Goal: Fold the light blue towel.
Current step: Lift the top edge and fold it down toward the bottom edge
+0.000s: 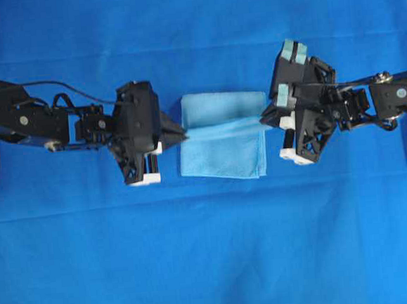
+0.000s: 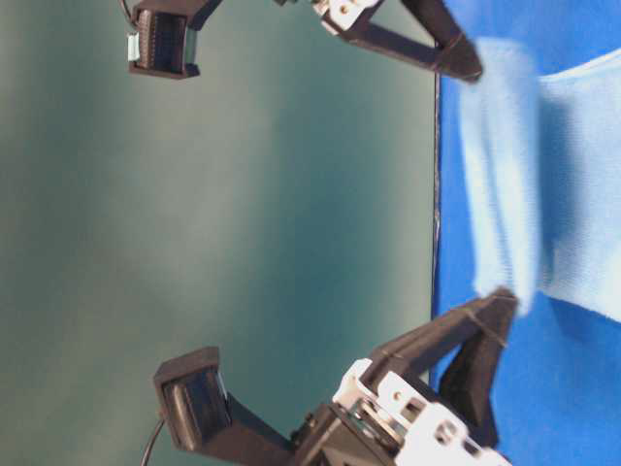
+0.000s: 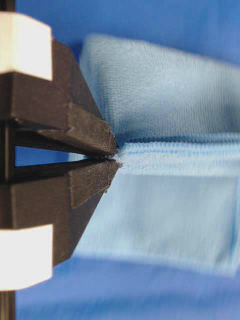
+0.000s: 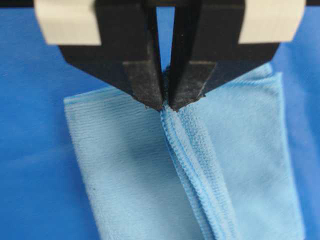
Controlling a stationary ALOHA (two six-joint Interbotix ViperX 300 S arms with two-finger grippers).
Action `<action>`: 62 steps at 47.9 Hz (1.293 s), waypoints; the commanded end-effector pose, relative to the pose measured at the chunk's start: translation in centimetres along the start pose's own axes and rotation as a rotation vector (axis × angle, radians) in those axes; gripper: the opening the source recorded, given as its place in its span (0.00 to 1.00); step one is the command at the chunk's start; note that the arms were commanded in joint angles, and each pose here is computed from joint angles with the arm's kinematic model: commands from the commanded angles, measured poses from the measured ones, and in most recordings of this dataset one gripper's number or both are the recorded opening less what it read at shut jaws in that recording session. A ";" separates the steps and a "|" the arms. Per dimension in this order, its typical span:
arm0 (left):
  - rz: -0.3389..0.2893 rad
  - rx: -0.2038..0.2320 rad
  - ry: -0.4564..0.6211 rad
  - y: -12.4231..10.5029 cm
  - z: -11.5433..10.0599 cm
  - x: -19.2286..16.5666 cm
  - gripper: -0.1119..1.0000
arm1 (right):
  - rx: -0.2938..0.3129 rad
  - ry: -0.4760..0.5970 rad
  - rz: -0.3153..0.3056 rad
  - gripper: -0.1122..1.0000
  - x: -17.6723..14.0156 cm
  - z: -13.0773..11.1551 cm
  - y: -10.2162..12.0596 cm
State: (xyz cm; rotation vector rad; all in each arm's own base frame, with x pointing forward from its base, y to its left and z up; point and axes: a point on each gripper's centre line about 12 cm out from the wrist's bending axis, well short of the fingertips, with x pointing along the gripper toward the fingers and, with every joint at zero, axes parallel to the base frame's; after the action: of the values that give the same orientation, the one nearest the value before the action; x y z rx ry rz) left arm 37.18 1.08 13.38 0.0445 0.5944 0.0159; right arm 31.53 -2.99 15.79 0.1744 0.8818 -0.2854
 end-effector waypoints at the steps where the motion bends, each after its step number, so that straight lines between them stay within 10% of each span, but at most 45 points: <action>1: -0.011 0.005 -0.007 -0.5 0.2 0.0 0.12 | 0.013 0.005 0.006 0.15 0.2 -0.1 0.3; 27: -0.022 0.014 -0.007 -1.1 -0.9 1.8 0.14 | 0.040 0.018 0.073 0.17 3.0 -0.6 2.0; 38: -0.022 0.015 -0.015 -1.1 -0.7 1.7 0.59 | 0.027 0.015 0.077 0.67 3.2 -0.2 2.4; 62: -0.025 0.027 -0.049 -0.9 3.3 -3.9 0.67 | -0.016 -0.124 0.125 0.62 -4.8 2.3 4.7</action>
State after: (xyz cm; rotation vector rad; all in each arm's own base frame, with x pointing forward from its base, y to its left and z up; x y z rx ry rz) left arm 36.38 0.04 15.84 0.0638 0.5890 -0.0159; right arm 32.12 1.55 18.40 0.1884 0.8072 -0.1737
